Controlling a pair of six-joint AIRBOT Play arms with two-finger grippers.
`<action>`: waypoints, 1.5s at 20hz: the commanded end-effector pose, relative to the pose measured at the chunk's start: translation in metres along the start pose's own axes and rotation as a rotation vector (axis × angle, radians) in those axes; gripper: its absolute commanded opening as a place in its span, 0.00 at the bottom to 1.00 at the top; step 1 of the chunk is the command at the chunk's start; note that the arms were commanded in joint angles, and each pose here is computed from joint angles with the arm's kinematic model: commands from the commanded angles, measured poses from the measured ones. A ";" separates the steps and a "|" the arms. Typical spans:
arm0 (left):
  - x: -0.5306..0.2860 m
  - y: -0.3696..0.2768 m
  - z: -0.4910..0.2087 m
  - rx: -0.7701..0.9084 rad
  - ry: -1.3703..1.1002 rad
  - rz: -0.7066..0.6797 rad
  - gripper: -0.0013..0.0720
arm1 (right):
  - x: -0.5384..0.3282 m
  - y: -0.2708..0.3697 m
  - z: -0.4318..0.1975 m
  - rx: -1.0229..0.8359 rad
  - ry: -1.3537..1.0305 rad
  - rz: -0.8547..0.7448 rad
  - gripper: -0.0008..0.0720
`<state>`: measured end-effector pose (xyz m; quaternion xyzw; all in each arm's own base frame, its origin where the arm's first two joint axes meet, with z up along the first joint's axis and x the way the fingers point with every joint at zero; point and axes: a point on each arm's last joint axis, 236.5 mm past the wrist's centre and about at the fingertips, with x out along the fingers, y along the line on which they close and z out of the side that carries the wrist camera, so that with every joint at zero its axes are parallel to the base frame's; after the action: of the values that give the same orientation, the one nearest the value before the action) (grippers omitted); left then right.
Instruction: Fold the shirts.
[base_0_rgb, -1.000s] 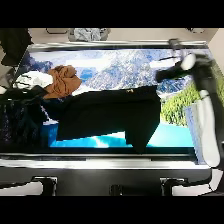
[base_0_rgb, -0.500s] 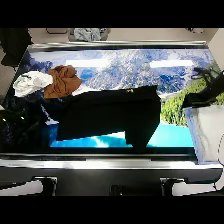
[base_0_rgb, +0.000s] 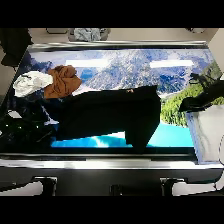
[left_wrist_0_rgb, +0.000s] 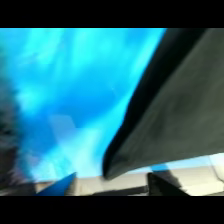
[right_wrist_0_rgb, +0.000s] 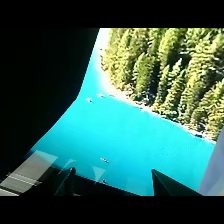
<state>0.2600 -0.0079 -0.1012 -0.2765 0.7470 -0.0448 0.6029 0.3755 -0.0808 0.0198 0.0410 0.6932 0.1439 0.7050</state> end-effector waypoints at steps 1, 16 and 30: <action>0.007 -0.015 0.015 0.005 -0.066 -0.029 0.63 | 0.001 0.001 0.000 -0.003 -0.003 0.004 0.78; 0.006 -0.026 0.019 0.039 -0.118 -0.012 0.07 | 0.112 0.039 0.006 0.124 -0.084 0.282 0.82; -0.020 -0.031 0.032 0.152 -0.173 0.031 0.06 | 0.144 0.086 0.024 0.035 -0.034 0.312 0.07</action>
<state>0.2938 -0.0253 -0.0928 -0.2561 0.6992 -0.0567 0.6651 0.3794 0.0342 -0.1049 0.1824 0.6786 0.2260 0.6747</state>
